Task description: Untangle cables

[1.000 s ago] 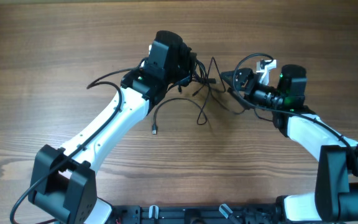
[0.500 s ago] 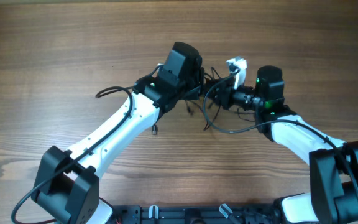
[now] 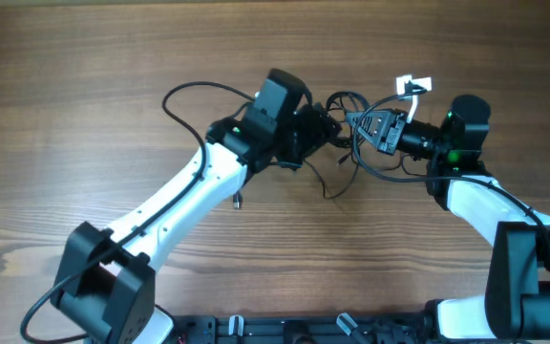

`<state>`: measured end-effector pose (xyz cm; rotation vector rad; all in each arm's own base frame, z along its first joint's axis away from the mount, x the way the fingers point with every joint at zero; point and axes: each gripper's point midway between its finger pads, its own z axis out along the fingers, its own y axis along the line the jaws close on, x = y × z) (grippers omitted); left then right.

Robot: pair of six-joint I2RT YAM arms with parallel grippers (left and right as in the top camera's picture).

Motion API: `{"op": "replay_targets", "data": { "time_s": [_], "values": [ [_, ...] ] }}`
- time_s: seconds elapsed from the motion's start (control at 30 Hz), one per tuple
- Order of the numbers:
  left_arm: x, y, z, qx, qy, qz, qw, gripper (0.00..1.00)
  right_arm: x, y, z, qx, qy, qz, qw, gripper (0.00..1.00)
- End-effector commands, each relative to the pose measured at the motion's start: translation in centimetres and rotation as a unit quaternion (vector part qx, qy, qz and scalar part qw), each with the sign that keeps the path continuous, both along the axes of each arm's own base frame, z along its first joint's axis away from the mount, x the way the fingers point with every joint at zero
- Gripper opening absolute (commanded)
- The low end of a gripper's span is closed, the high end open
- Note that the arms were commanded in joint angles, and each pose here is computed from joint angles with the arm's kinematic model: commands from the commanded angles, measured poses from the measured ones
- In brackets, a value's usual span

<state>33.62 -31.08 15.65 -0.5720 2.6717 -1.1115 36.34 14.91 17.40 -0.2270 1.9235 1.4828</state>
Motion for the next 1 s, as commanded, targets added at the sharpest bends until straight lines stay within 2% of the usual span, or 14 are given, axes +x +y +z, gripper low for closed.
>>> {"op": "replay_targets", "data": {
  "time_s": [0.0, 0.03, 0.1, 0.13, 0.23, 0.37, 0.43, 0.53, 0.57, 0.63, 0.67, 0.83, 0.9, 0.97],
  "values": [
    [-1.0, -2.0, -3.3, -0.004, 0.077, 0.029, 0.997, 0.63, -1.0, 0.7, 0.7, 0.01, -0.008, 0.039, 0.999, 0.04],
    [-1.1, -2.3, -4.1, -0.002, 0.088, 0.034, 0.996, 0.55, -1.0, 0.7, 0.7, 0.01, -0.008, 0.041, 0.999, 0.04],
    [-1.0, -2.4, -6.2, 0.012, 0.103, 0.041, 0.994, 0.15, -1.0, 0.7, 0.7, 0.01, -0.009, 0.041, 0.999, 0.04],
    [-0.7, -1.8, -6.9, 0.028, 0.102, 0.053, 0.993, 0.04, -1.0, 0.7, 0.7, 0.01, -0.01, 0.041, 0.999, 0.04],
    [0.0, 0.4, -6.7, 0.039, 0.109, 0.067, 0.991, 0.04, -1.0, 0.5, 0.6, 0.004, -0.022, 0.039, 0.999, 0.04],
    [1.0, 3.4, -1.2, -0.014, 0.065, 0.02, 0.998, 0.04, 1.0, -2.0, -2.1, -0.035, 0.011, -0.041, 0.998, 0.04],
    [1.6, 4.7, 1.6, -0.03, 0.034, 0.035, 0.998, 0.06, 1.3, -2.8, -3.9, -0.067, 0.03, -0.066, 0.995, 0.04],
    [1.9, 5.2, 2.6, -0.021, 0.007, 0.038, 0.999, 0.2, 1.0, -2.9, -4.7, -0.072, 0.05, -0.069, 0.994, 0.04],
    [1.9, 5.2, 2.5, -0.021, 0.008, 0.038, 0.999, 0.34, 1.0, -2.9, -4.7, -0.072, 0.051, -0.069, 0.994, 0.04],
    [1.8, 5.1, 2.5, -0.02, 0.008, 0.037, 0.999, 0.71, 1.0, -2.9, -4.7, -0.072, 0.051, -0.069, 0.994, 0.04],
    [1.6, 5.0, 2.4, -0.017, 0.008, 0.036, 0.999, 0.75, 1.0, -2.9, -4.7, -0.072, 0.051, -0.069, 0.994, 0.04],
    [0.9, 3.7, 0.8, 0.031, 0.009, 0.074, 0.997, 0.85, 0.9, -2.9, -4.8, -0.072, 0.055, -0.069, 0.994, 0.04],
    [0.9, 3.2, -1.1, 0.052, 0.028, 0.108, 0.992, 0.72, 0.9, -2.9, -4.8, -0.072, 0.055, -0.069, 0.994, 0.04],
    [0.8, 2.0, -3.6, 0.053, 0.063, 0.124, 0.989, 0.7, 0.9, -2.9, -4.8, -0.071, 0.056, -0.069, 0.993, 0.04]
  ]
}}
